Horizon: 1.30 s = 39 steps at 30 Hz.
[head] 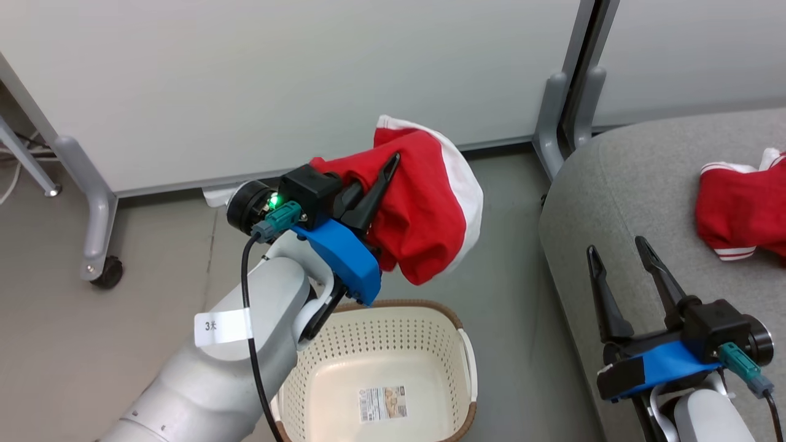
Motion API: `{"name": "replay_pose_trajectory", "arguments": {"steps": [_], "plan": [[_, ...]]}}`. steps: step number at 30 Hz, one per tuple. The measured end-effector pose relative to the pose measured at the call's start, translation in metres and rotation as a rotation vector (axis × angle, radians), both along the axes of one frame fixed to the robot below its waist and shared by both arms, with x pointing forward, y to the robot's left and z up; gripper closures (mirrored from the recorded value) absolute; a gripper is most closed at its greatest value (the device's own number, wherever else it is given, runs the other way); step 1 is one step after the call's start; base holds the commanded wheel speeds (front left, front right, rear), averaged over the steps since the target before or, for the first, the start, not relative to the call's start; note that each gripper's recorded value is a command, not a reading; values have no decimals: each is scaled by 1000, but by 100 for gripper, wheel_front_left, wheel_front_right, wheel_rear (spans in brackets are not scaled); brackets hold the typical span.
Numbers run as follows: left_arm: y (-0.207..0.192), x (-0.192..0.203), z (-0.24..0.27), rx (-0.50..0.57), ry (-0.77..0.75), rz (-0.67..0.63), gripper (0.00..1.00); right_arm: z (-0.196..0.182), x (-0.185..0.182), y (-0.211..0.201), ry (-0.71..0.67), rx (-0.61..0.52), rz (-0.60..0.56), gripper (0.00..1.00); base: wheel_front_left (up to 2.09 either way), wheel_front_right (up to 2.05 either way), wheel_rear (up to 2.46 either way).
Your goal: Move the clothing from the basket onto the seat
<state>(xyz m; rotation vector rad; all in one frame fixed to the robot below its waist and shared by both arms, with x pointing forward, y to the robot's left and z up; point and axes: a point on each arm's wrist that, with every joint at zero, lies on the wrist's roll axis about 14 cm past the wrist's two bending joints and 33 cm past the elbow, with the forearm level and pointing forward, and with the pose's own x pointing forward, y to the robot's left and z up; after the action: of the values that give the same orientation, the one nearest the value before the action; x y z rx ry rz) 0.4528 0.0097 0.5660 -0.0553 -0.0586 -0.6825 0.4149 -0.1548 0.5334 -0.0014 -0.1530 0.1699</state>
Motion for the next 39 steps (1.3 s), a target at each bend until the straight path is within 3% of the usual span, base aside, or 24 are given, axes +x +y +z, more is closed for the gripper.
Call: {"name": "replay_pose_trajectory", "arguments": {"steps": [12, 28, 39], "plan": [[-1, -14, 14, 7, -33, -4, 100, 8, -16, 7, -21, 6, 18, 0, 0, 0, 0], [0, -5, -1, 13, 1, -4, 100, 22, -10, 94, -77, -87, 311, 0, 0, 0, 0], [-5, 1, -4, 9, 7, -14, 100, 6, 4, 129, -50, -217, 440, 0, 0, 0, 0]]}}
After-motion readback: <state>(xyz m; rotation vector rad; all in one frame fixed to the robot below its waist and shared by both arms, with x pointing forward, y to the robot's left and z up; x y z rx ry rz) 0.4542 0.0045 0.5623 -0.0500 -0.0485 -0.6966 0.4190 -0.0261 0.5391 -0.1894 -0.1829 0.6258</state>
